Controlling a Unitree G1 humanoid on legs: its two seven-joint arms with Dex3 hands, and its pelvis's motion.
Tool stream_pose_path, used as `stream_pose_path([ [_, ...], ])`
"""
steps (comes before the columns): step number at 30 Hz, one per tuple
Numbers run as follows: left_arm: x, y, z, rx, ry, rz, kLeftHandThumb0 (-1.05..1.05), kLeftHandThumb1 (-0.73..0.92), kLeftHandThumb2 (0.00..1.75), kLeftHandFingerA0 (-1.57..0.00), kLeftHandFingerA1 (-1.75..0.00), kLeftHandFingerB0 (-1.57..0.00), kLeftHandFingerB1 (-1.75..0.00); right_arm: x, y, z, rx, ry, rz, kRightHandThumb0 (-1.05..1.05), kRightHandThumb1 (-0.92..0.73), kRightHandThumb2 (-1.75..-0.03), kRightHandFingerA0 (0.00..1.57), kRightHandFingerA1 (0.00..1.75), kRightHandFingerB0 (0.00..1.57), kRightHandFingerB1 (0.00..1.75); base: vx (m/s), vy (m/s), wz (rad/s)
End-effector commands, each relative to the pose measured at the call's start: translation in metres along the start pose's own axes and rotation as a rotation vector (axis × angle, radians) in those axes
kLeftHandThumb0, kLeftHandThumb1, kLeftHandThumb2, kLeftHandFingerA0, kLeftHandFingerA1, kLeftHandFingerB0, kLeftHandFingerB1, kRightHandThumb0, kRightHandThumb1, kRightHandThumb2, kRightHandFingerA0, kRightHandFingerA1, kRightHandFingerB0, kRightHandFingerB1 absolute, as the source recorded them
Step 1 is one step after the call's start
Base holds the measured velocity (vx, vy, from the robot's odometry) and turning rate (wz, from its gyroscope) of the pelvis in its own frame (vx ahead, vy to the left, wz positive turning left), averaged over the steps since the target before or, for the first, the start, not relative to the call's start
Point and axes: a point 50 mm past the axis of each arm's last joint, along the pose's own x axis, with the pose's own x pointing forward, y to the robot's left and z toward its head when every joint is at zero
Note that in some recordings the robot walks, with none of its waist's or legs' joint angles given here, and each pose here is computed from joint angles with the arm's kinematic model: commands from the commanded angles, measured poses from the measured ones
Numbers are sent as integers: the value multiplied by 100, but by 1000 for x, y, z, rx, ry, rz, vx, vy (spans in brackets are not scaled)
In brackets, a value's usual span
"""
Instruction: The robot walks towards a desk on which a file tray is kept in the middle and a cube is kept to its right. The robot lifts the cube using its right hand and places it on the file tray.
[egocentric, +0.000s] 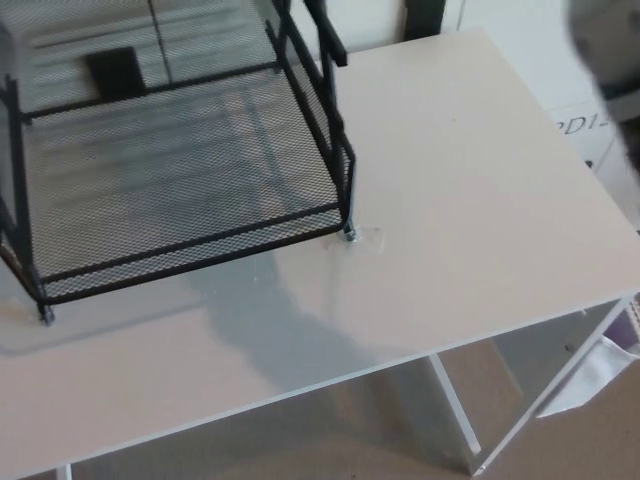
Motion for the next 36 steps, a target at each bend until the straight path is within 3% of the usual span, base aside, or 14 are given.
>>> stream_pose_path([
  [1,0,4,4,30,-4,-1,-75,92,74,-42,-46,-28,-36,1,33,35,-4,-88,193,-32,-58,-61,80,154,90,67,0,0,0],
  [7,1,0,4,31,-5,-12,-75,92,74,-42,-46,-30,-37,-12,77,57,85,-136,404,-27,-59,-61,83,114,88,74,0,0,0],
  [10,1,-2,4,36,-14,-14,-77,91,73,-42,-49,-28,-39,-22,100,63,65,-154,473,-30,-58,-60,87,135,90,75,0,0,0],
  [11,1,-2,3,39,-14,-15,-78,91,74,-41,-49,-27,-38,-29,115,63,85,-157,523,-19,-58,-78,88,148,86,97,0,0,0],
  [13,1,-2,4,42,-19,-16,-76,92,75,-41,-47,-28,-37,-34,120,61,77,-159,522,-19,-56,-80,91,144,89,97,0,0,0],
  [14,1,-3,4,44,-22,-16,-76,92,75,-41,-47,-27,-37,-35,122,60,86,-150,540,-18,-54,-72,92,122,95,82,0,0,0],
  [21,2,-3,2,23,-12,-8,-77,92,72,-43,-49,-30,-39,-61,157,37,3,-109,679,-28,-59,-68,82,148,87,84,0,0,0],
  [26,2,-4,1,48,0,-3,-75,92,74,-45,-47,-31,-37,-73,168,24,-16,-75,741,-27,-60,-75,85,139,88,81,0,0,0],
  [27,2,-5,0,37,5,-6,-76,92,73,-44,-49,-31,-39,-75,168,20,-10,-71,743,-28,-64,-70,79,118,83,74,0,0,0],
  [30,2,-5,-1,41,7,-5,-75,92,73,-44,-49,-30,-39,-76,168,18,-31,-88,696,-30,-70,-65,66,128,62,55,0,0,0],
  [32,2,-5,-1,25,9,-7,-75,92,73,-43,-49,-29,-39,-77,169,15,-59,-91,646,-37,-70,-61,48,102,43,44,0,0,0],
  [33,3,-6,0,5,18,4,-74,92,71,-45,-48,-31,-39,-76,168,14,-69,-82,650,-43,-68,-62,11,56,24,33,0,0,0],
  [34,4,-6,0,7,17,4,-74,92,72,-44,-49,-30,-39,-74,165,15,-100,-81,645,-52,-55,-81,0,16,7,38,0,0,0],
  [36,2,-6,0,53,1,-9,-75,92,75,-43,-46,-30,-37,-67,158,19,-100,-63,578,-78,-36,-65,0,11,0,4,0,0,0],
])
